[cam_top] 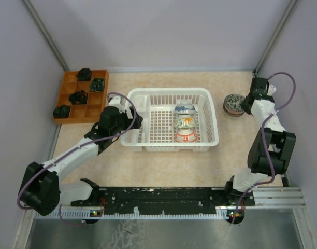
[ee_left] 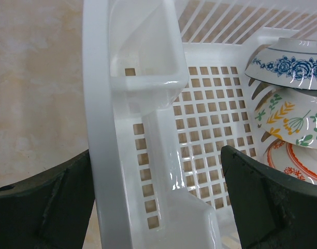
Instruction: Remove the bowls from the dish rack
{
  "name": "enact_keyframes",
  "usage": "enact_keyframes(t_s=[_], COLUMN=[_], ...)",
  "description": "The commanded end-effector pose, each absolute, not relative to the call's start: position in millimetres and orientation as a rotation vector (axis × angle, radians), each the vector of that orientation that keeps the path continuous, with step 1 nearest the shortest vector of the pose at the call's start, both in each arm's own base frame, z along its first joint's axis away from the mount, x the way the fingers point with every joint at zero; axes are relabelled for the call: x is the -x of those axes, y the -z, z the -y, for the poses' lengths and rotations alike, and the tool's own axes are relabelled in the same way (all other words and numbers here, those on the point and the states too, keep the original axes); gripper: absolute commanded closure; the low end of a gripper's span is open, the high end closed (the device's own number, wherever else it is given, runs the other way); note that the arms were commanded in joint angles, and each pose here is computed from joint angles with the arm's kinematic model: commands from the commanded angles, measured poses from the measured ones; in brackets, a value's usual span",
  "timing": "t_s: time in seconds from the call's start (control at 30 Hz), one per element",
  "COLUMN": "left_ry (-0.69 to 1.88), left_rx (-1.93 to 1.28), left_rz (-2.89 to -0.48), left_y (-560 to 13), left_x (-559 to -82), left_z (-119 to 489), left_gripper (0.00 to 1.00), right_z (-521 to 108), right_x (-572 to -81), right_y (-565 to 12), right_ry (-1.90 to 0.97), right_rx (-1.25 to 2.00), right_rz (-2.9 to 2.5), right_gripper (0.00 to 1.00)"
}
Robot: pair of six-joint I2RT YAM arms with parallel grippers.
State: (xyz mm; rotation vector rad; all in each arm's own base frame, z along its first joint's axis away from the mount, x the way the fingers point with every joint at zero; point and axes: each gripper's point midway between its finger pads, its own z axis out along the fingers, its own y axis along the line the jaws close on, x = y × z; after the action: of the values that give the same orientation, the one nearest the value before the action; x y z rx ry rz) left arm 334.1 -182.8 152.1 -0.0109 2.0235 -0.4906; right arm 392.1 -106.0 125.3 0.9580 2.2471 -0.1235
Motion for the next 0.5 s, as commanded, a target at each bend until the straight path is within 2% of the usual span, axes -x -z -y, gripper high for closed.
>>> enact_keyframes(t_s=[0.0,0.4,0.47], left_ry=[0.532,0.535,0.534], left_rx=[0.009,0.01,0.012], left_rz=[-1.984,-1.985,-1.986], left_y=[-166,-164,-164], left_x=[-335,-335,-335], left_z=[187,188,188], left_gripper=[0.01,0.01,0.01], right_z=[118,119,119], right_x=[-411,-414,-414], right_y=[-145,-134,-134], right_ry=[0.117,0.119,0.116], right_rx=[-0.95,-0.951,-0.951], right_rz=[-2.142,-2.178,-2.18], right_gripper=[1.0,1.0,0.96])
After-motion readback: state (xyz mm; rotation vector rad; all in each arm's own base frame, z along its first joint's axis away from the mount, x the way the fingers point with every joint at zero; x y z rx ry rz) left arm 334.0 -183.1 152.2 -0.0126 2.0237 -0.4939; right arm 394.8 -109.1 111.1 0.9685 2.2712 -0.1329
